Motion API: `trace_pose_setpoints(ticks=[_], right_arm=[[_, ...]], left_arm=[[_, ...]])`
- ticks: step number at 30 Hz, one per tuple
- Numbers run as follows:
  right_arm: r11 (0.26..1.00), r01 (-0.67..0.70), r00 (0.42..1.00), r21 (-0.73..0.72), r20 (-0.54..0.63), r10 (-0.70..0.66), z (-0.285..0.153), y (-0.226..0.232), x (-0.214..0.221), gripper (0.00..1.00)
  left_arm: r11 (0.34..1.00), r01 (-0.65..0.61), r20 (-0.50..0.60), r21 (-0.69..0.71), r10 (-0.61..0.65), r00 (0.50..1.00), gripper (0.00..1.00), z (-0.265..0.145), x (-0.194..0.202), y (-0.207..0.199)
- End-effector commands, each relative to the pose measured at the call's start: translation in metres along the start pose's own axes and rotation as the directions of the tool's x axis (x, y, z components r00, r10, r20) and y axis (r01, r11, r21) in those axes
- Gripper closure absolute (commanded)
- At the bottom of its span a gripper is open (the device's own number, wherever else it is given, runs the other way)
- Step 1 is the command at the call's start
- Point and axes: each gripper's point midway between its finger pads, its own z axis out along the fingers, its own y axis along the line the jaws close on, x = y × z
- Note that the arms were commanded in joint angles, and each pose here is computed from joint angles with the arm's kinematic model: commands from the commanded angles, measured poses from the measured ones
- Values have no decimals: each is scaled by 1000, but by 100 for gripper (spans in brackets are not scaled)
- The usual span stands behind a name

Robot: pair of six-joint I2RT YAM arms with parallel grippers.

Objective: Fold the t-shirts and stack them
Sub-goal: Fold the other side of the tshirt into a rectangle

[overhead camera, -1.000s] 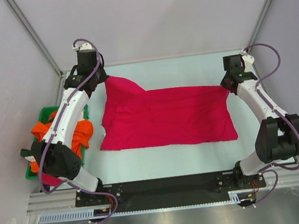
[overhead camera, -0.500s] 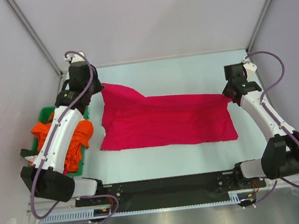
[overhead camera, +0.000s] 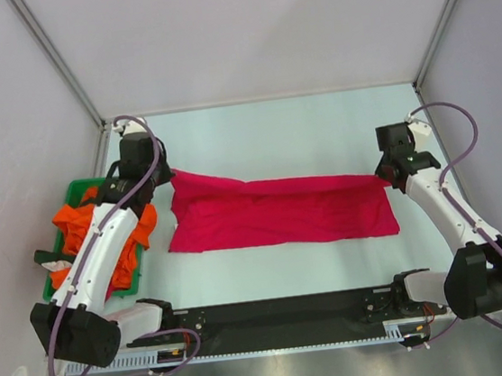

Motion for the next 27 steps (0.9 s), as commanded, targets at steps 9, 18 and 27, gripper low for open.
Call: trace_pose_setpoints(ticks=[9,18,27], right_arm=[[999,7,999,47,-32,-6,-3,-20,34,100],[997,40,996,69,-87,-34,-4,-26,59,100],[993,63,988,104,-149,-47,-5,-41,81,100]], left_arm=[[1000,17,-19,-21,-17,1000,100,-2,34,15],[999,27,-100,-31,-30,995,100,0,78,25],[999,8,-151,-49,-15,988,100,1,105,35]])
